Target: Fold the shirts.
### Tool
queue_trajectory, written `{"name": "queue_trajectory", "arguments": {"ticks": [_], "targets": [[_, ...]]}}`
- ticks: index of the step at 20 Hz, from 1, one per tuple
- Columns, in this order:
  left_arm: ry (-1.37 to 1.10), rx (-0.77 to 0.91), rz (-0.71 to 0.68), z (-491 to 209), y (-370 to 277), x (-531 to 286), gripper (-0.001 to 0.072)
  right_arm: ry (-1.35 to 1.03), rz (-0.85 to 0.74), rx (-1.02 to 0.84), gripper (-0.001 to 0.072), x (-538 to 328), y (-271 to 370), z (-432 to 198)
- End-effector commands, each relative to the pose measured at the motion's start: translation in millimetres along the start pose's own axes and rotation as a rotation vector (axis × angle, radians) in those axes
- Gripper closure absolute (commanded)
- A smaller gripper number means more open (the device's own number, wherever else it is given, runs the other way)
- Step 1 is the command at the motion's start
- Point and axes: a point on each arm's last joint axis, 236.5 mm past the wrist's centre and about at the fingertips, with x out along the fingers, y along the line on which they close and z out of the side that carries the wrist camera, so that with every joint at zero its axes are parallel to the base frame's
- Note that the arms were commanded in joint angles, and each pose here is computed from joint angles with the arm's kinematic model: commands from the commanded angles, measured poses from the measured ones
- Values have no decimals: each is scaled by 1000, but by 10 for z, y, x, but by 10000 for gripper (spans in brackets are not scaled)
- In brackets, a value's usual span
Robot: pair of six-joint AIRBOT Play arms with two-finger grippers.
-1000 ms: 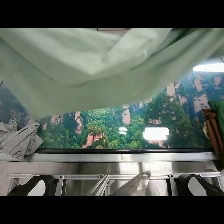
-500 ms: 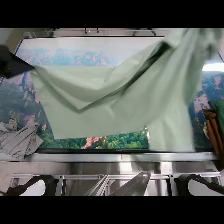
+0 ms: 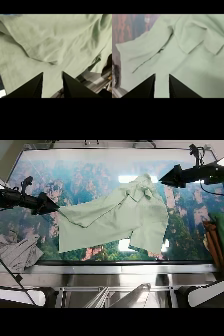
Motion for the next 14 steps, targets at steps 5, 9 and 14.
{"name": "queue_trajectory", "arguments": {"ticks": [5, 9, 14], "targets": [[89, -74, 187, -496, 688, -240, 435, 164, -229, 124, 508, -691, -871, -695], [173, -182, 153, -1021, 829, 81, 417, 128, -243, 206, 506, -713, -1146, -818], [207, -266, 138, -1350, 968, 384, 417, 126, -215, 177, 506, -676, -1114, -822]]}}
